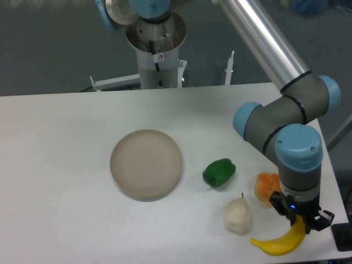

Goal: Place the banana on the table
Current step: 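Close the gripper on the yellow banana beside the white pear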

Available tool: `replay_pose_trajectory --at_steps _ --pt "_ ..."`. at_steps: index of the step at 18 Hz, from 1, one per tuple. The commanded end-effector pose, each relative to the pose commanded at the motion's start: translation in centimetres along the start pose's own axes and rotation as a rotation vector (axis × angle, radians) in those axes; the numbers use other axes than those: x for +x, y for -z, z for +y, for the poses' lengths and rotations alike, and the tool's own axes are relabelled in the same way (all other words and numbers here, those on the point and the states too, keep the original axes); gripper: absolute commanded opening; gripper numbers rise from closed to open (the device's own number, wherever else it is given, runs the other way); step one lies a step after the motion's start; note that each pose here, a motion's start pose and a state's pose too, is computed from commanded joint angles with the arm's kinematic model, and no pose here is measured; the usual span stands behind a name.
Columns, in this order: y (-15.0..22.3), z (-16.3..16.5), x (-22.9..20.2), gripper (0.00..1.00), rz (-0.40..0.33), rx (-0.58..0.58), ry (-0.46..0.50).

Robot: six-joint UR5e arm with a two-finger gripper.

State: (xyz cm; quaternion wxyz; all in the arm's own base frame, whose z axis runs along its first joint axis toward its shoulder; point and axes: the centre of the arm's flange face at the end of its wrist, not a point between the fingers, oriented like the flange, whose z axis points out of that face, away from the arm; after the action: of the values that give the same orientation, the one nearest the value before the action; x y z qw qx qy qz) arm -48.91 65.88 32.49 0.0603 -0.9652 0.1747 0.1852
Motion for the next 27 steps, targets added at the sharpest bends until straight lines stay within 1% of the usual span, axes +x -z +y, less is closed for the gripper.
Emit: replay_pose_trajectory --at_steps 14,17,22,24,27 --pt "0.5 0.4 0.1 0.27 0.007 0.008 -0.001" --pt "0.8 1.1 0.6 0.27 0.020 0.001 0.002" --pt "2.9 3.8 0.3 0.27 0.024 -0.003 0.007" --pt "3.6 5.5 0.8 0.27 0.040 0.001 -0.016" --pt "4.9 9.1 1.8 0.27 0.069 0.002 -0.052"
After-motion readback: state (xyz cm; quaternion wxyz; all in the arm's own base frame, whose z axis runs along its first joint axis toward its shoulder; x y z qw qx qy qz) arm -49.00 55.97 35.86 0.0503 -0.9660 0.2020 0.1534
